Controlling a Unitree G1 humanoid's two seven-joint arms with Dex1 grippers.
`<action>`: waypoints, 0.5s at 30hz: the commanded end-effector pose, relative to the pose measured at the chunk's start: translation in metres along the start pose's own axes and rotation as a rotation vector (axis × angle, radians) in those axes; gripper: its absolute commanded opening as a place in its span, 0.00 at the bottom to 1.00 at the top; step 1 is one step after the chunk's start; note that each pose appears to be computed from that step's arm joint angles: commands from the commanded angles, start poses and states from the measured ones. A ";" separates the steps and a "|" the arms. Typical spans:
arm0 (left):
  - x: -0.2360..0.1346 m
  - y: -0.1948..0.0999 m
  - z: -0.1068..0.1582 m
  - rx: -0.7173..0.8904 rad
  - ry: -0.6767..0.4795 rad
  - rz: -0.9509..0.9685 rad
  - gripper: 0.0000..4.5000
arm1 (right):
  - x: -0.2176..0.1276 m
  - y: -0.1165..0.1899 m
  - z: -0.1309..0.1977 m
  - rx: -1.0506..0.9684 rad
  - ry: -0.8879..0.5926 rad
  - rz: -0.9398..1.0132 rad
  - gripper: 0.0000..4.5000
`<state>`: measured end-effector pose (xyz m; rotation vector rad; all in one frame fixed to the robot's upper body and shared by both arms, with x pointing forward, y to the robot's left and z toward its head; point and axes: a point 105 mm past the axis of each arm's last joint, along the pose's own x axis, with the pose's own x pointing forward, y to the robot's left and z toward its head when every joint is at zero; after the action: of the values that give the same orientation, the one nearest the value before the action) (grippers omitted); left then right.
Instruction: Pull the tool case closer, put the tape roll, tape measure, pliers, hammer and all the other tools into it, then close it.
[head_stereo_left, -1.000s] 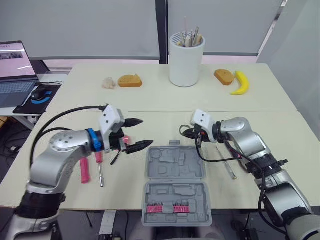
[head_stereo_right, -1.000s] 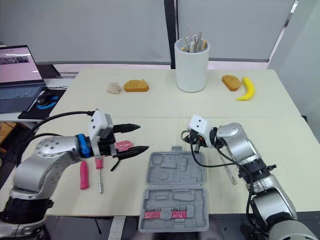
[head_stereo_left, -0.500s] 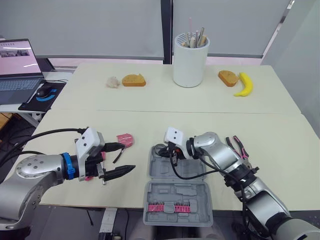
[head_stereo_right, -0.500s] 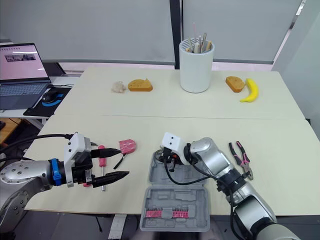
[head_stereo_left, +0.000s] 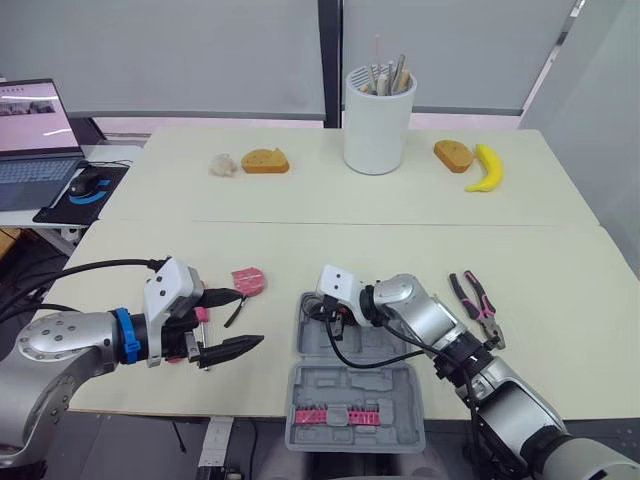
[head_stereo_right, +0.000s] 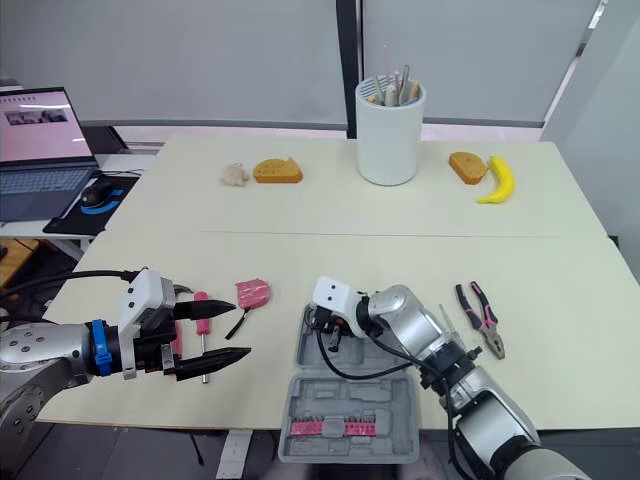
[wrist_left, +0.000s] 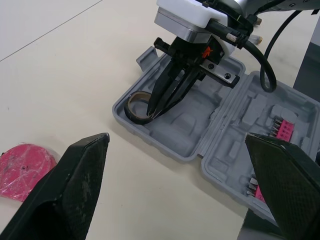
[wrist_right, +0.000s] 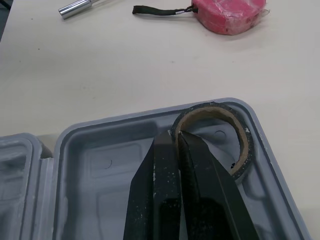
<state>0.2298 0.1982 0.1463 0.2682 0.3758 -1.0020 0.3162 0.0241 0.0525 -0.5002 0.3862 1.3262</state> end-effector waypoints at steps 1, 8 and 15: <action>-0.005 0.002 0.011 0.052 -0.011 0.011 1.00 | 0.001 0.000 0.011 -0.029 -0.027 -0.001 0.00; -0.005 0.003 0.012 0.061 -0.012 0.015 1.00 | 0.004 -0.001 0.005 -0.005 -0.009 -0.013 0.00; -0.004 0.002 0.012 0.064 -0.011 0.020 1.00 | 0.008 -0.002 -0.002 0.018 0.009 -0.032 0.00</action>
<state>0.2314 0.1980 0.1490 0.2799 0.3665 -1.0007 0.3189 0.0257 0.0431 -0.4971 0.4173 1.2914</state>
